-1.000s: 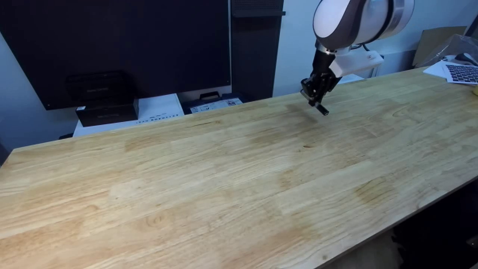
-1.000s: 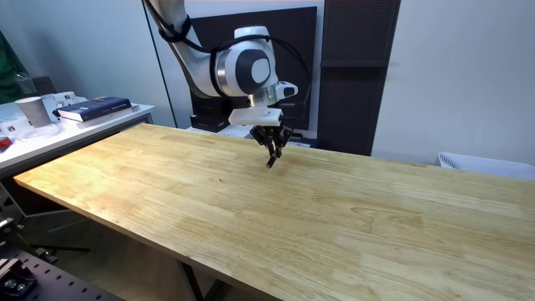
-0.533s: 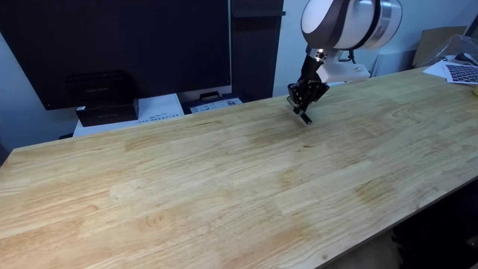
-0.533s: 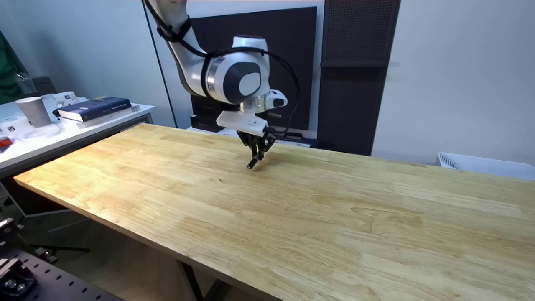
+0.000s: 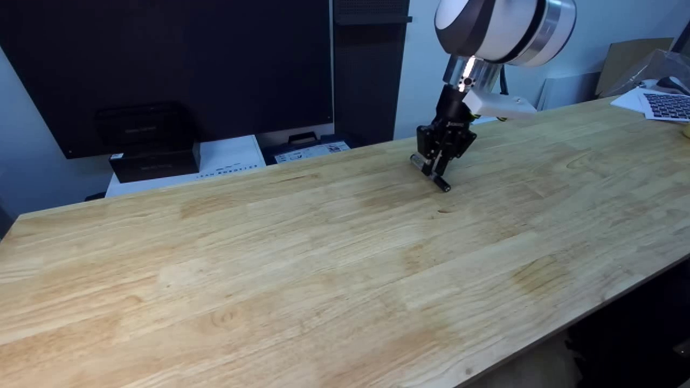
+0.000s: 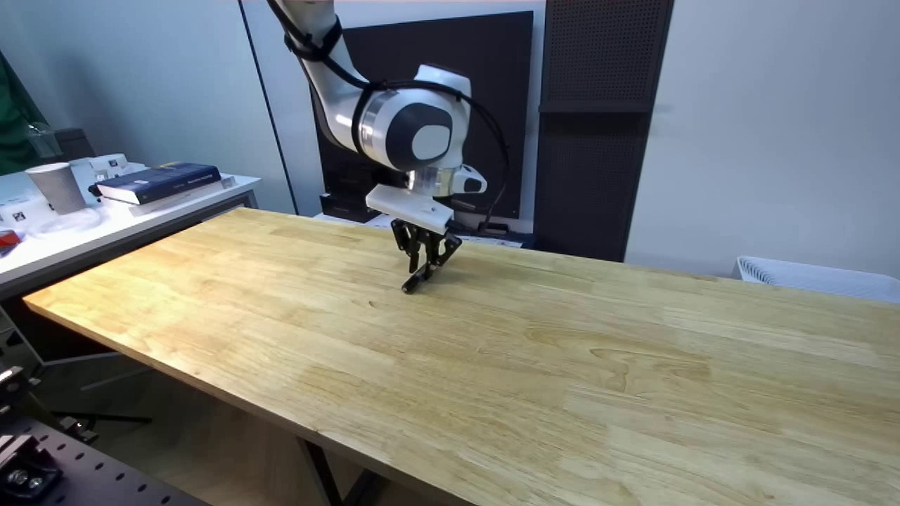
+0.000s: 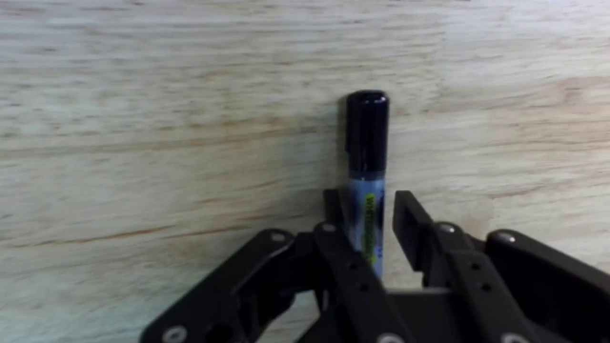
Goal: Move the marker slightly up on the table
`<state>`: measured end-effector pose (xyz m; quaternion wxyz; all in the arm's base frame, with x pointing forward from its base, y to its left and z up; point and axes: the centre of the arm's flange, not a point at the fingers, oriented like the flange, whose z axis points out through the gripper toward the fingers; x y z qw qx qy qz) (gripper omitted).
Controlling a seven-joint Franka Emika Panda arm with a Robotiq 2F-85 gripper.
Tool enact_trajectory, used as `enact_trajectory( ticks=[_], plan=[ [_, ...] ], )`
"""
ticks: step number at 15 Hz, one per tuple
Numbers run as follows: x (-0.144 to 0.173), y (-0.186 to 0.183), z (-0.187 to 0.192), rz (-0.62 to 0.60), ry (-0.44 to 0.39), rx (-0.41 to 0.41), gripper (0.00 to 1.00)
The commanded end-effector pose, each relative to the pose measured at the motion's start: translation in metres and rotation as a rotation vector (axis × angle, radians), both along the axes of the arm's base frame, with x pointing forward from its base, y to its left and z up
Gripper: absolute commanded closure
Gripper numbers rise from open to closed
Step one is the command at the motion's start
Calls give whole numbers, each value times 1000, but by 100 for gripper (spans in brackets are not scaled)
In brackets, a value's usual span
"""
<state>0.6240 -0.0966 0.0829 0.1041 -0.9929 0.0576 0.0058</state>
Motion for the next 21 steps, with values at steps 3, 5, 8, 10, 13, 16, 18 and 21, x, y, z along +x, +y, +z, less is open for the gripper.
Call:
enact_trajectory(
  ticks=[3, 5, 8, 10, 13, 16, 18, 21],
  plan=[
    [11, -8, -3, 12, 67, 36, 21],
    [11, -6, 0, 20, 74, 26, 7],
    [11, -1, 11, 34, 73, -19, 0],
    [11, 4, 18, 39, 77, -62, 0],
    [10, 8, 27, 45, 98, -111, 0],
    [11, 7, 17, 70, 77, -92, 0],
    [10, 8, 15, 73, 79, -90, 0],
    [9, 6, 13, 72, 81, -89, 0]
  ],
)
